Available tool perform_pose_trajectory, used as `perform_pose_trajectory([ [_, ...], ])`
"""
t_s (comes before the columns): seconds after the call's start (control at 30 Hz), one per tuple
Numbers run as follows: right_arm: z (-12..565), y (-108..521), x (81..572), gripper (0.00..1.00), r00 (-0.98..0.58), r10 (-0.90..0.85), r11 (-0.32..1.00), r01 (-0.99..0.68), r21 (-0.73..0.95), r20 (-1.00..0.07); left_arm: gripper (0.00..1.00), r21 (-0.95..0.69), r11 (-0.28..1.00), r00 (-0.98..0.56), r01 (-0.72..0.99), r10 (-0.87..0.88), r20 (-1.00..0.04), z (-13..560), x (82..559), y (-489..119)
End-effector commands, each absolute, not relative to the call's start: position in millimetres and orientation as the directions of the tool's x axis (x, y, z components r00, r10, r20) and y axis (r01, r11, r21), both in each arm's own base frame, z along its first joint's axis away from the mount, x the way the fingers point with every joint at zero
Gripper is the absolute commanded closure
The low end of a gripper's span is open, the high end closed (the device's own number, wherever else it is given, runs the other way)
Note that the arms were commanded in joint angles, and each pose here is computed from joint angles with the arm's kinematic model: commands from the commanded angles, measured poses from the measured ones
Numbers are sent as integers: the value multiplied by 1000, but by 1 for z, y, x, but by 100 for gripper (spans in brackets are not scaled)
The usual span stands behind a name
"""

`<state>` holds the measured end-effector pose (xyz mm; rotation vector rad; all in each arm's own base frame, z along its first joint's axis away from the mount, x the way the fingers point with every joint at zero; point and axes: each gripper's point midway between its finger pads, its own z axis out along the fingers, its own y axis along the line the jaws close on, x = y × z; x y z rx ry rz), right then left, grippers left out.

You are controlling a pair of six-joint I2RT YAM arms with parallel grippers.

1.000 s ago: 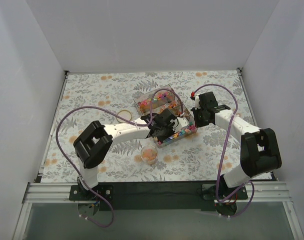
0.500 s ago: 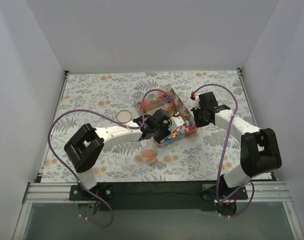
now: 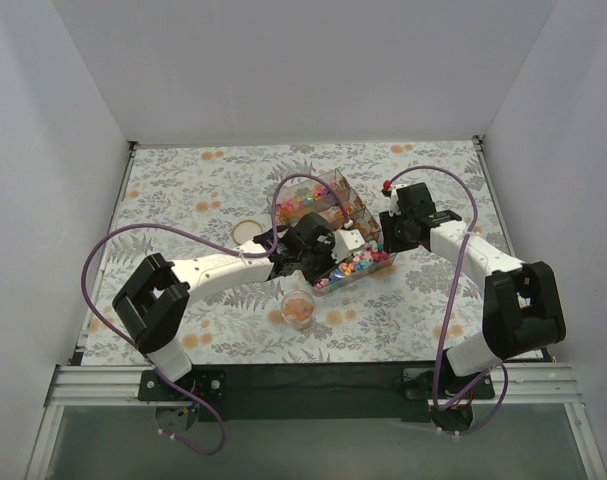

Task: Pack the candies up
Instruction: Scoop the fake candies from the storage box.

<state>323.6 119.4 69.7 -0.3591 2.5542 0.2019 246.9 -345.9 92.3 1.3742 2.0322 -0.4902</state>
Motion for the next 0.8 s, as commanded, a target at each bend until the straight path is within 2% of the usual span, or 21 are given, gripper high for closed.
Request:
perform_pose_trajectory([
  [0.0,92,122,331,58,-773,-194,954,-293,69,-605,100,70,370,-205,926,651,-731,128,249,-346],
  [0.03,97,122,331,55,-767,-193,954,-293,65,-612,100,76,368,-201,927,656,-727,129,249,-342],
  [0.07,98,121,330,46,-766,-195,954,-293,63,-612,100,79,367,-196,927,651,-733,134,248,-340],
  [0.17,105,119,328,36,-756,-194,955,-293,57,-625,100,71,365,-202,928,653,-730,137,245,-330],
  [0.27,112,117,325,31,-747,-193,956,-290,52,-636,100,88,362,-185,928,652,-735,147,241,-318],
  [0.53,126,116,322,30,-723,-178,955,-289,58,-668,100,147,282,-78,948,653,-753,156,213,-270],
  [0.77,128,118,319,30,-723,-177,952,-298,71,-668,100,139,255,-76,957,682,-727,145,189,-229],
])
